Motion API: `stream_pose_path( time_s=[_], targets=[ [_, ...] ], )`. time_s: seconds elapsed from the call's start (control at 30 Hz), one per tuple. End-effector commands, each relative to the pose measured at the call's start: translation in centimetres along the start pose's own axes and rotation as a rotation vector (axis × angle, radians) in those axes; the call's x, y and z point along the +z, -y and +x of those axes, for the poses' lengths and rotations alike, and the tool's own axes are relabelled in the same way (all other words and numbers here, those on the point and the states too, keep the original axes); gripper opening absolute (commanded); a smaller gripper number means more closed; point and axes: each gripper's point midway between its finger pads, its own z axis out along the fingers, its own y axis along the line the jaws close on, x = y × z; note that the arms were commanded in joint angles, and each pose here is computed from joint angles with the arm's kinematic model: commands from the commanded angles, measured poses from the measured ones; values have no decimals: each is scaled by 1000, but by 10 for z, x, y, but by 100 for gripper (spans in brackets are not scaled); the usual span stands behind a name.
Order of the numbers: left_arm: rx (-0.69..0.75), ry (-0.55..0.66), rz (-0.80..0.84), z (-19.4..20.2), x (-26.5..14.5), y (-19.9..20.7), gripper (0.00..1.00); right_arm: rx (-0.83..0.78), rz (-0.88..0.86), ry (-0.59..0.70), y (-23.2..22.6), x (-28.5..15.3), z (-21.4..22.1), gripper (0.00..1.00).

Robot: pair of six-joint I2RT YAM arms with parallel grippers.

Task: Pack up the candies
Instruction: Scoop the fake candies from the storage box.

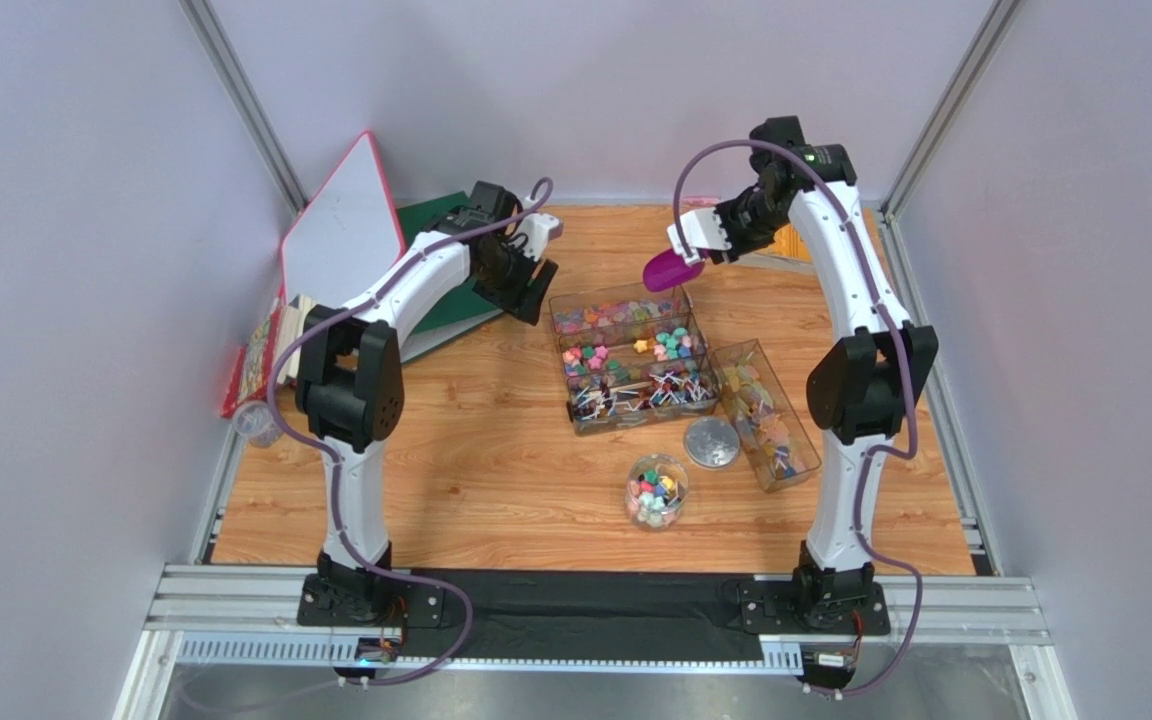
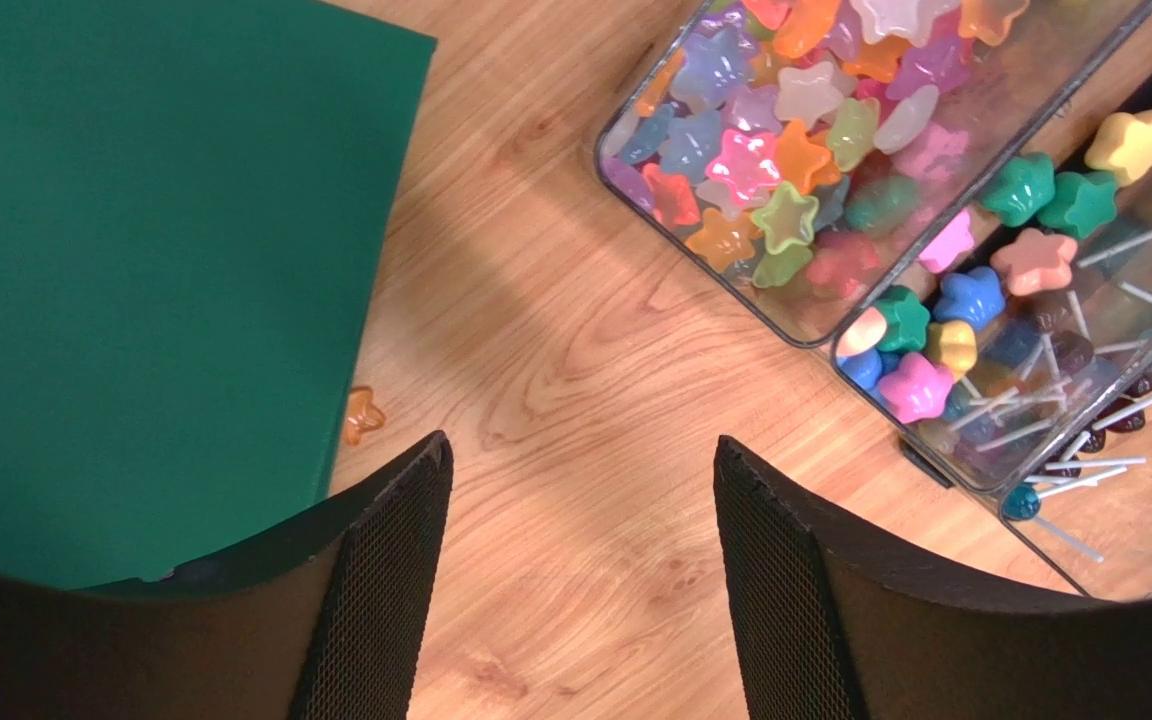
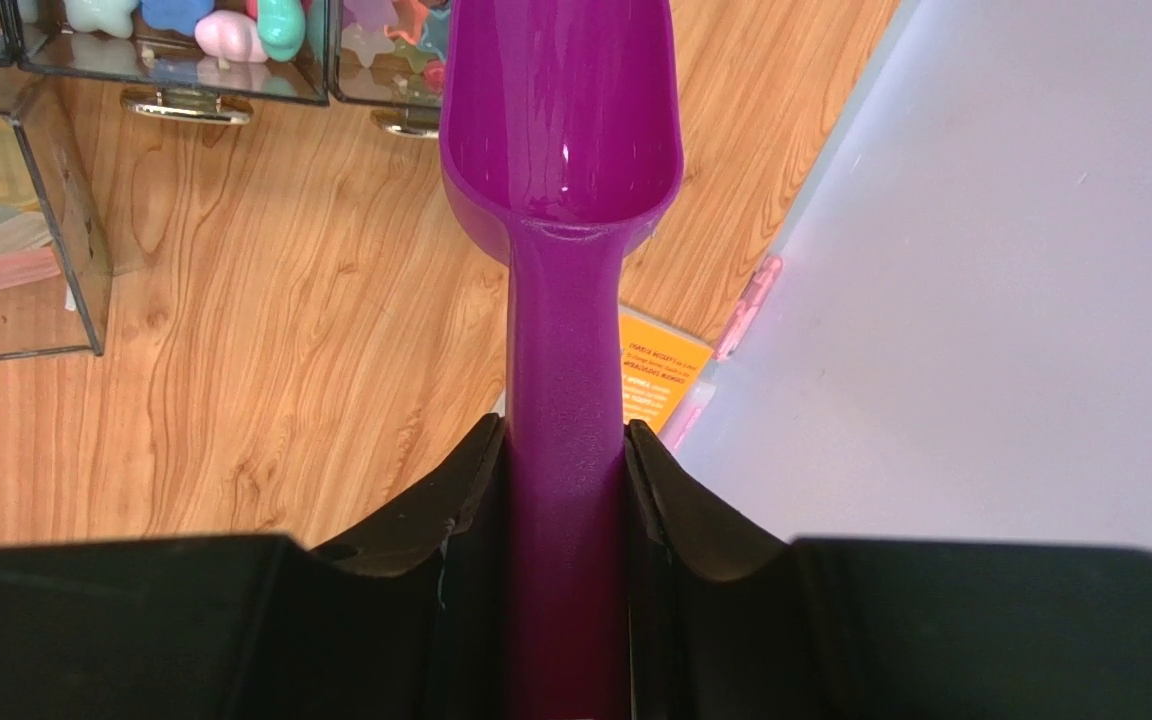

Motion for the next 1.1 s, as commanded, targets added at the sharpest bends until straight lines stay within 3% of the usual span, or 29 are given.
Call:
stream_pose_path(
  time_s=[0.0,0.7,1.07],
  targets=[
    [66,82,-5,-17,-20,6,71,58,-311,44,-72,0,-28,0],
    [61,136,97,-6,-10,26,73,24,-505,-308,-83,36,-12,0],
    [16,178,144,10,-6,29,73,-28,-554,-325,-82,70,-24,0]
  ],
)
